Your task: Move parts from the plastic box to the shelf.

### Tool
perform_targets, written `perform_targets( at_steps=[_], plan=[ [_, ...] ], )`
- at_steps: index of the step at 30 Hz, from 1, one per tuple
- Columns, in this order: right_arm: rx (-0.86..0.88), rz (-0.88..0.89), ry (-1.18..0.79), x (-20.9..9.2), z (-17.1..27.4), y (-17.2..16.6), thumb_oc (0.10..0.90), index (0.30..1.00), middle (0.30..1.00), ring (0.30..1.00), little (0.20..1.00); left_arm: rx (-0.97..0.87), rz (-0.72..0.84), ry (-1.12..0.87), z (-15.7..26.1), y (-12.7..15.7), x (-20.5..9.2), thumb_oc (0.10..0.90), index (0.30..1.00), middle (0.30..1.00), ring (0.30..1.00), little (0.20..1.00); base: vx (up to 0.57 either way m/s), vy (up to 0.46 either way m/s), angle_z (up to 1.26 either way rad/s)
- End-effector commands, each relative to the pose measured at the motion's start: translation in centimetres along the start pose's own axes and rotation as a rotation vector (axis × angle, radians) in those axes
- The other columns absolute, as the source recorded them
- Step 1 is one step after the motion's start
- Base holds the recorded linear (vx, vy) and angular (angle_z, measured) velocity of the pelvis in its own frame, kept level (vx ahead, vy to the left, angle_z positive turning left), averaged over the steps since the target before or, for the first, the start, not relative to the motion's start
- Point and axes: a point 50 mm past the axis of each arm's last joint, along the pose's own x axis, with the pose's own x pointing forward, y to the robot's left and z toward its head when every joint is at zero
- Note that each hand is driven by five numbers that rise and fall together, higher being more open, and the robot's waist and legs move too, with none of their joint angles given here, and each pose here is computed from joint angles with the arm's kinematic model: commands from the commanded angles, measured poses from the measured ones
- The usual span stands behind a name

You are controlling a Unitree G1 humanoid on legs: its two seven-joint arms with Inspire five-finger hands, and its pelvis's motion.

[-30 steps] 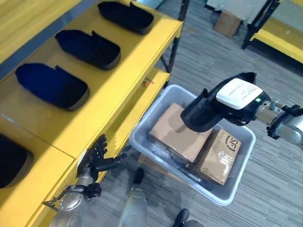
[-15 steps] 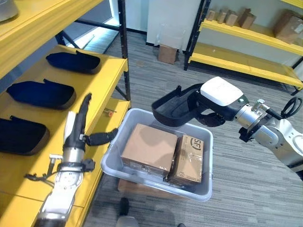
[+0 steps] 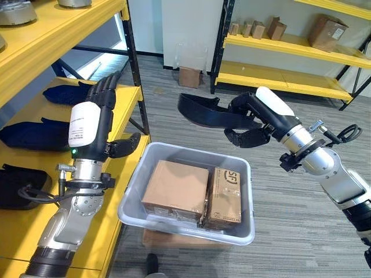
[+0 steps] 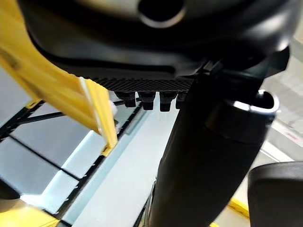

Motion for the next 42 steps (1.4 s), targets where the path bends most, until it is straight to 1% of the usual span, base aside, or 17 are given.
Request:
perform_targets(
  at_steps=[1, 13, 21, 37, 42],
  plan=[
    [0.059, -0.198, -0.153, 1.6, 2.8, -4.5, 0.4, 0.3, 0.3, 0.3, 0.3, 0.053, 0.136, -0.212, 2.7, 2.0, 3.0, 0.9, 1.0, 1.0, 1.0, 1.0, 0.0, 0.0, 0.0],
    [0.06, -0.18, -0.167, 3.0, 3.1, -4.9, 0.4, 0.3, 0.3, 0.3, 0.3, 0.136, 0.112, -0.345, 4.3, 2.2, 4.2, 0.9, 1.0, 1.0, 1.0, 1.0, 0.0, -0.003, -0.05],
    [0.067, -0.162, -0.194, 3.8, 3.7, -4.5, 0.4, 0.3, 0.3, 0.3, 0.3, 0.126, 0.103, -0.399, 5.4, 1.9, 4.8, 0.9, 1.0, 1.0, 1.0, 1.0, 0.0, 0.001, -0.01],
    [0.085, -0.018, -0.26, 5.1, 5.3, -2.2, 0.4, 0.3, 0.3, 0.3, 0.3, 0.12, 0.116, -0.488, 7.4, 1.8, 5.9, 0.9, 1.0, 1.0, 1.0, 1.0, 0.0, 0.004, -0.02],
    [0.095, -0.004, -0.27, 5.4, 5.5, -1.9, 0.4, 0.3, 0.3, 0.3, 0.3, 0.135, 0.107, -0.515, 7.7, 1.9, 6.1, 0.9, 1.0, 1.0, 1.0, 1.0, 0.0, 0.0, 0.0]
  ],
)
